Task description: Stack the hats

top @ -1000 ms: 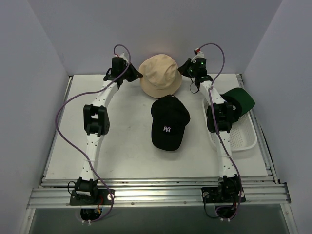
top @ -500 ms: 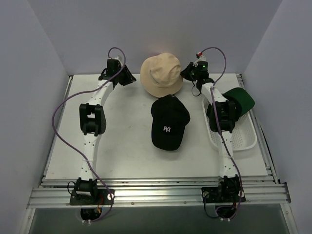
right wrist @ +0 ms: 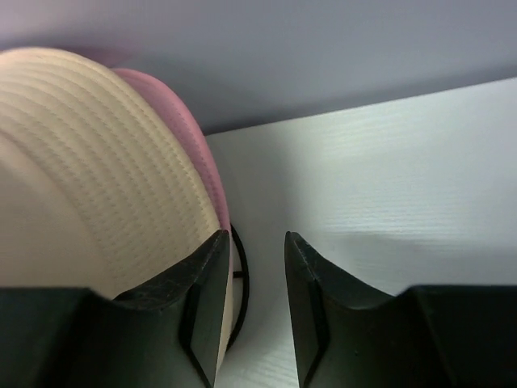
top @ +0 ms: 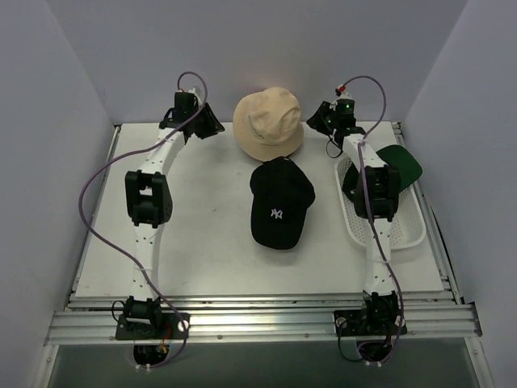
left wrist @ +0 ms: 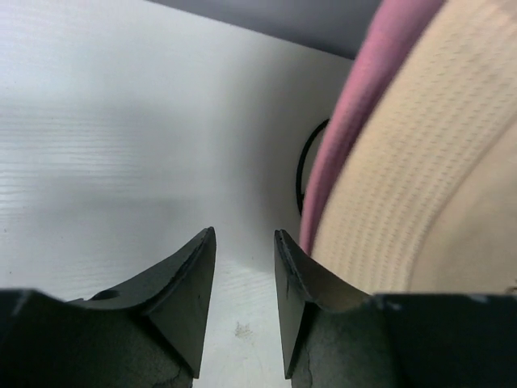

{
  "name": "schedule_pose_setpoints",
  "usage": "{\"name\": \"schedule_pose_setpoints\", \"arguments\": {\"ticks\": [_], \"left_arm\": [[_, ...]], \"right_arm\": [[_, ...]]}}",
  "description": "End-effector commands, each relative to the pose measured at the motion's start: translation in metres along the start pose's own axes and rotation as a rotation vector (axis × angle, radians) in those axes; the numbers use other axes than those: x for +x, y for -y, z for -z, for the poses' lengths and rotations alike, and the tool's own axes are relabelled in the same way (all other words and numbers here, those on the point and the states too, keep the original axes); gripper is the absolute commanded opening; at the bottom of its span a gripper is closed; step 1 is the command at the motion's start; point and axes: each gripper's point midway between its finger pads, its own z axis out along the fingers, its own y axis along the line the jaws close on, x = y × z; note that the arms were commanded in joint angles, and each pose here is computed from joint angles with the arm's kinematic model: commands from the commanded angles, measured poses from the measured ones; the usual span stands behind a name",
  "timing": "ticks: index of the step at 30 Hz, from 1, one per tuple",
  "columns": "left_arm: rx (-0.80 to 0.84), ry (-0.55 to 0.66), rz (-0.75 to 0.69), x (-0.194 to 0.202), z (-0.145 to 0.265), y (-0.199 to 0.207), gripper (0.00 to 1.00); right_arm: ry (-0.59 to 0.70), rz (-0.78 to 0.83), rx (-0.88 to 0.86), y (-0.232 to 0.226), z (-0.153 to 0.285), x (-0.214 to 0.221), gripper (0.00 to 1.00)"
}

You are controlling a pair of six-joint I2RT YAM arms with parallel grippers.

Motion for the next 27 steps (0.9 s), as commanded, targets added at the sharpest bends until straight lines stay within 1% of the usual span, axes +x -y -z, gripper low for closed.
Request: {"name": "schedule_pose_setpoints", "arguments": {"ticks": [1,2,3,4,5,6,7,8,9,10,11,12,13,14,15,16,17,18,19,20,21,22,23,24,25,26,27], "left_arm": [[0.042,0.130,-0.077,-0.052,0.065,0.052,0.44],[0.048,0.159,-0.088,-0.062,0.084,0.064,0.46],[0.043,0.174,-0.090,-0.066,0.093,0.067,0.50],[0.038,0.190,-0.094,-0.069,0.101,0.070,0.75],[0.045,0.211,-0.103,-0.074,0.120,0.080,0.86],[0.049,0.220,-0.114,-0.075,0.129,0.088,0.95],[0.051,0.223,-0.124,-0.074,0.137,0.093,0.94],[0.036,0.240,-0.144,-0.077,0.158,0.100,0.94],[0.036,0.239,-0.164,-0.071,0.166,0.110,0.94],[0.030,0.239,-0.183,-0.066,0.173,0.116,0.94],[0.005,0.251,-0.215,-0.062,0.191,0.120,0.94],[-0.001,0.255,-0.239,-0.056,0.199,0.126,0.94],[0.014,0.247,-0.267,-0.040,0.204,0.142,0.94],[-0.003,0.255,-0.292,-0.029,0.219,0.144,0.94],[0.007,0.261,-0.304,-0.022,0.226,0.150,0.94],[0.032,0.256,-0.326,-0.007,0.232,0.165,0.94],[0.071,0.296,-0.331,-0.006,0.257,0.179,0.94],[0.104,0.302,-0.344,0.009,0.272,0.189,0.94],[0.115,0.303,-0.338,0.018,0.279,0.192,0.94],[0.106,0.254,-0.341,0.044,0.273,0.181,0.94],[0.186,0.287,-0.343,0.052,0.295,0.201,0.94],[0.220,0.277,-0.338,0.068,0.299,0.205,0.94],[0.211,0.224,-0.351,0.096,0.289,0.192,0.94],[0.244,0.227,-0.367,0.110,0.305,0.201,0.94],[0.246,0.220,-0.372,0.121,0.307,0.198,0.94],[0.256,0.207,-0.376,0.131,0.308,0.195,0.94],[0.260,0.192,-0.374,0.144,0.311,0.187,0.94]], "right_arm": [[0.175,0.054,-0.055,-0.051,0.061,-0.098,0.31],[0.180,0.057,-0.055,-0.053,0.067,-0.103,0.31],[0.188,0.065,-0.054,-0.060,0.080,-0.113,0.32],[0.189,0.069,-0.045,-0.062,0.087,-0.117,0.33],[0.188,0.073,-0.032,-0.063,0.093,-0.120,0.33],[0.188,0.084,-0.018,-0.069,0.109,-0.127,0.35],[0.183,0.084,0.008,-0.067,0.116,-0.127,0.36],[0.176,0.087,0.026,-0.066,0.124,-0.127,0.38],[0.173,0.097,0.068,-0.068,0.144,-0.131,0.39],[0.172,0.103,0.088,-0.067,0.154,-0.131,0.39],[0.132,0.095,0.131,-0.054,0.158,-0.114,0.42],[0.164,0.109,0.140,-0.062,0.181,-0.125,0.43],[0.176,0.112,0.177,-0.057,0.192,-0.126,0.45],[0.140,0.106,0.220,-0.043,0.197,-0.109,0.48],[0.173,0.114,0.237,-0.047,0.219,-0.119,0.50],[0.176,0.118,0.269,-0.041,0.229,-0.119,0.51],[0.161,0.106,0.344,-0.021,0.238,-0.111,0.54],[0.184,0.101,0.366,-0.022,0.252,-0.116,0.57],[0.192,0.075,0.409,0.003,0.270,-0.120,0.58],[0.187,0.059,0.408,0.013,0.276,-0.119,0.60],[0.189,0.024,0.397,0.021,0.281,-0.119,0.62],[0.198,0.000,0.351,0.021,0.287,-0.122,0.63],[0.187,-0.047,0.375,0.048,0.294,-0.114,0.64],[0.213,-0.066,0.354,0.047,0.302,-0.119,0.65],[0.224,-0.080,0.374,0.054,0.308,-0.118,0.66],[0.218,-0.102,0.403,0.066,0.311,-0.107,0.67],[0.243,-0.109,0.403,0.067,0.315,-0.109,0.69]]}}
